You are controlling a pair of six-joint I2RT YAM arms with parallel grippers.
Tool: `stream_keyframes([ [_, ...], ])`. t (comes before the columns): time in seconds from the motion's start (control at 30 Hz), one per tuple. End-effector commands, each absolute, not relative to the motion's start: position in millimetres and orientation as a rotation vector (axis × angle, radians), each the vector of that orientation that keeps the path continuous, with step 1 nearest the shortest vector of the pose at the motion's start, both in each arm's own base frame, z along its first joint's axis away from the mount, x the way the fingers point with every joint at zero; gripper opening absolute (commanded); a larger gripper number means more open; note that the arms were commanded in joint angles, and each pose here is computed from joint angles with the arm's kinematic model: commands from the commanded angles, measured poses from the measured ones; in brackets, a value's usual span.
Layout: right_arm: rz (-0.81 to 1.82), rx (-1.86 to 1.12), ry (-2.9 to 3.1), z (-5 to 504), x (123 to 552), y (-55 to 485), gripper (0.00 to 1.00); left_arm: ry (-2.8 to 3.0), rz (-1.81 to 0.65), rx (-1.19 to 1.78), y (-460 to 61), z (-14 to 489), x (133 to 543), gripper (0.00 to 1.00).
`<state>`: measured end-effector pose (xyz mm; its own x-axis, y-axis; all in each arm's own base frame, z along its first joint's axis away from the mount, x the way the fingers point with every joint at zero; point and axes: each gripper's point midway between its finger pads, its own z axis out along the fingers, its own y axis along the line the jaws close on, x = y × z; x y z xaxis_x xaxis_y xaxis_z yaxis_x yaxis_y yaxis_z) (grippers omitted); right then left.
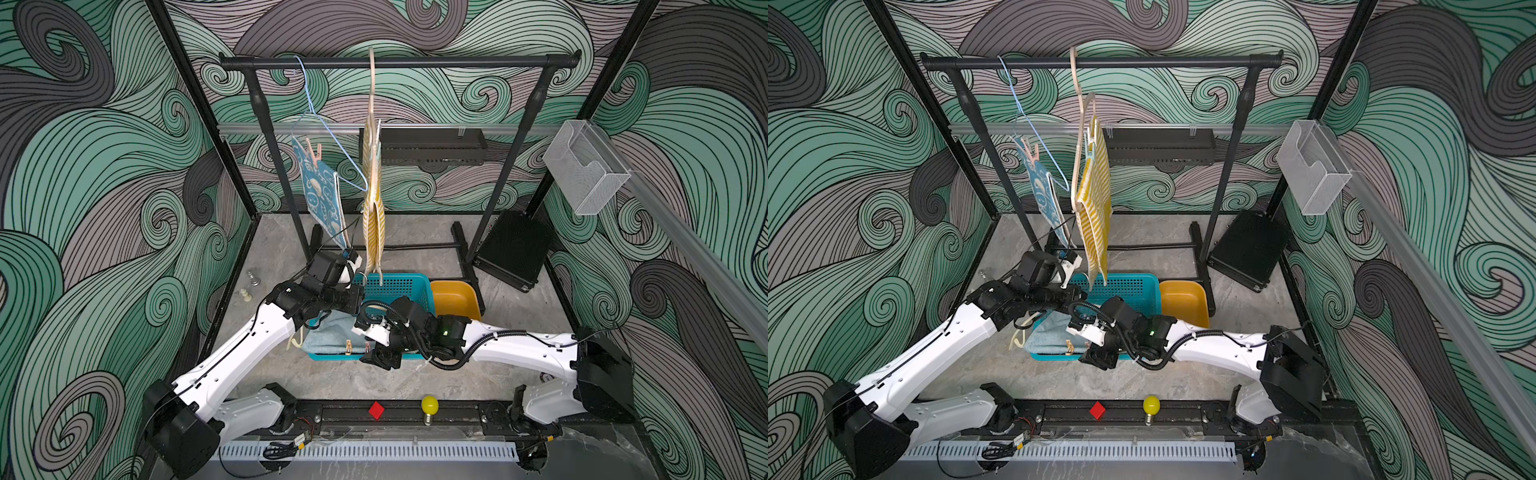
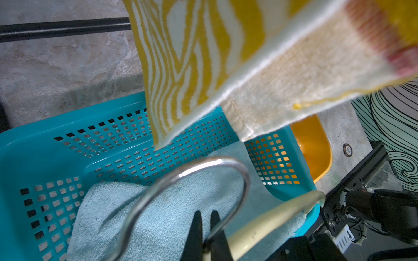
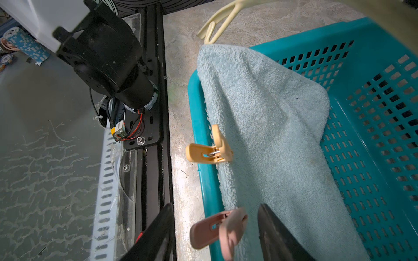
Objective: Remove the clothespins securing towels to the hanger
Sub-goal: Remove the clothespin from the hanger.
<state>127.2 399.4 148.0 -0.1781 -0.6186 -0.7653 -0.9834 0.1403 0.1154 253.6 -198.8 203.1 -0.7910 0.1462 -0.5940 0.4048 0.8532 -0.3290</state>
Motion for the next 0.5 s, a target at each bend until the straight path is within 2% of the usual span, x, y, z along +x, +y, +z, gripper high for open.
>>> stream_keyframes([
  [0.0, 0.820, -1.546, 1.832, 147.1, 130.3, 404.2, 0.58, 2.430, -0.664, 0.424, -205.1, 211.1, 245.3, 0.00],
  [0.47, 0.766, -1.528, 1.814, 141.9, 135.1, 403.7, 0.54, 2.464, -0.672, 0.443, -208.1, 205.2, 243.9, 0.00],
])
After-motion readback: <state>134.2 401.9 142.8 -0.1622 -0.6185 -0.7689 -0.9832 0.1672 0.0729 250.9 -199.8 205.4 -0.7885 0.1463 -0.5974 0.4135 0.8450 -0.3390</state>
